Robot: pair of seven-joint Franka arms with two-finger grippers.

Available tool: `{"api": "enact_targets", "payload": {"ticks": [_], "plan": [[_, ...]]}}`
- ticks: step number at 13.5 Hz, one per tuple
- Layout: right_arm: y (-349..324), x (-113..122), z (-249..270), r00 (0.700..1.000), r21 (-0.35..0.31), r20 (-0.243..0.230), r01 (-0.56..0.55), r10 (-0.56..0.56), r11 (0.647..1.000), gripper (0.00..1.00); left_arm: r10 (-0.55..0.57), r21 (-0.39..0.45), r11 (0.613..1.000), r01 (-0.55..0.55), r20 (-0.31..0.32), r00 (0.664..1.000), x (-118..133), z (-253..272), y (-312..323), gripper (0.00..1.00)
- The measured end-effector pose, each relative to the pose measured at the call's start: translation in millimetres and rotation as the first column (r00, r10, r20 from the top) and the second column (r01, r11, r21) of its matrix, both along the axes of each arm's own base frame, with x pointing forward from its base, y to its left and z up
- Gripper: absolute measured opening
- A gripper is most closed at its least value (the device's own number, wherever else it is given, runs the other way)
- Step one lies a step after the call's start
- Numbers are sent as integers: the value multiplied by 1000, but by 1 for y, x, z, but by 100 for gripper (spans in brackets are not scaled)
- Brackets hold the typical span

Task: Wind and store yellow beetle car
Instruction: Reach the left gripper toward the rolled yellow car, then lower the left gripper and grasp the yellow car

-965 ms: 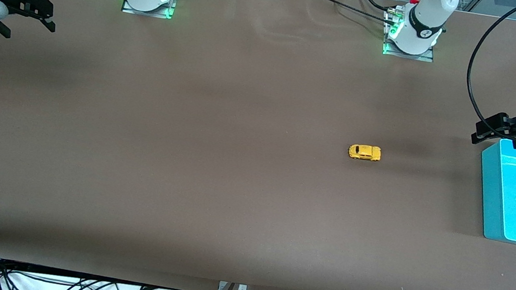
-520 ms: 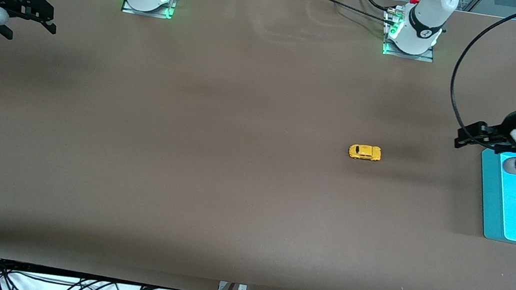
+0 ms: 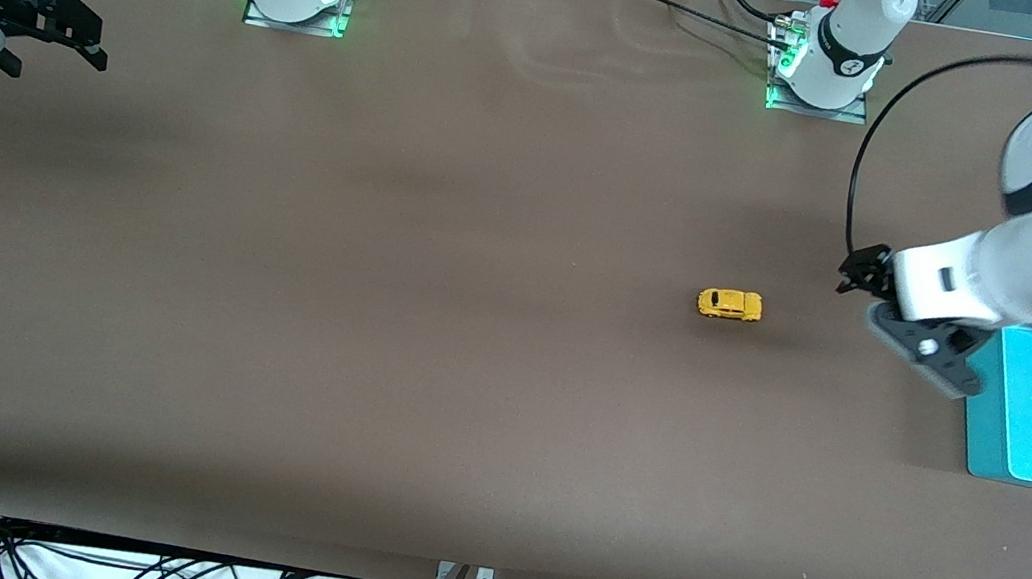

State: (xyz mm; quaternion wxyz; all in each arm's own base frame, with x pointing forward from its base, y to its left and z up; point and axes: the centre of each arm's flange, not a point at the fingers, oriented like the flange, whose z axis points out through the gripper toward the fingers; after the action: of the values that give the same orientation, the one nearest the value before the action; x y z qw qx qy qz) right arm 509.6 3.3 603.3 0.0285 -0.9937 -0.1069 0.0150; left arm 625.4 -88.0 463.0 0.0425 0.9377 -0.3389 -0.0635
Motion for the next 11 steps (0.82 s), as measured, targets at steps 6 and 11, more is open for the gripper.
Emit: {"api": "enact_targets", "payload": {"ticks": [6,11], "plan": [[0,0,-5,1000,0,-12,3,-3,1000,100,-438,-51,895,444,88,894,7,-110,-34,100],[0,0,-6,1000,0,-14,3,-3,1000,100,-604,-24,787,617,172,778,-33,-195,-50,100]]}}
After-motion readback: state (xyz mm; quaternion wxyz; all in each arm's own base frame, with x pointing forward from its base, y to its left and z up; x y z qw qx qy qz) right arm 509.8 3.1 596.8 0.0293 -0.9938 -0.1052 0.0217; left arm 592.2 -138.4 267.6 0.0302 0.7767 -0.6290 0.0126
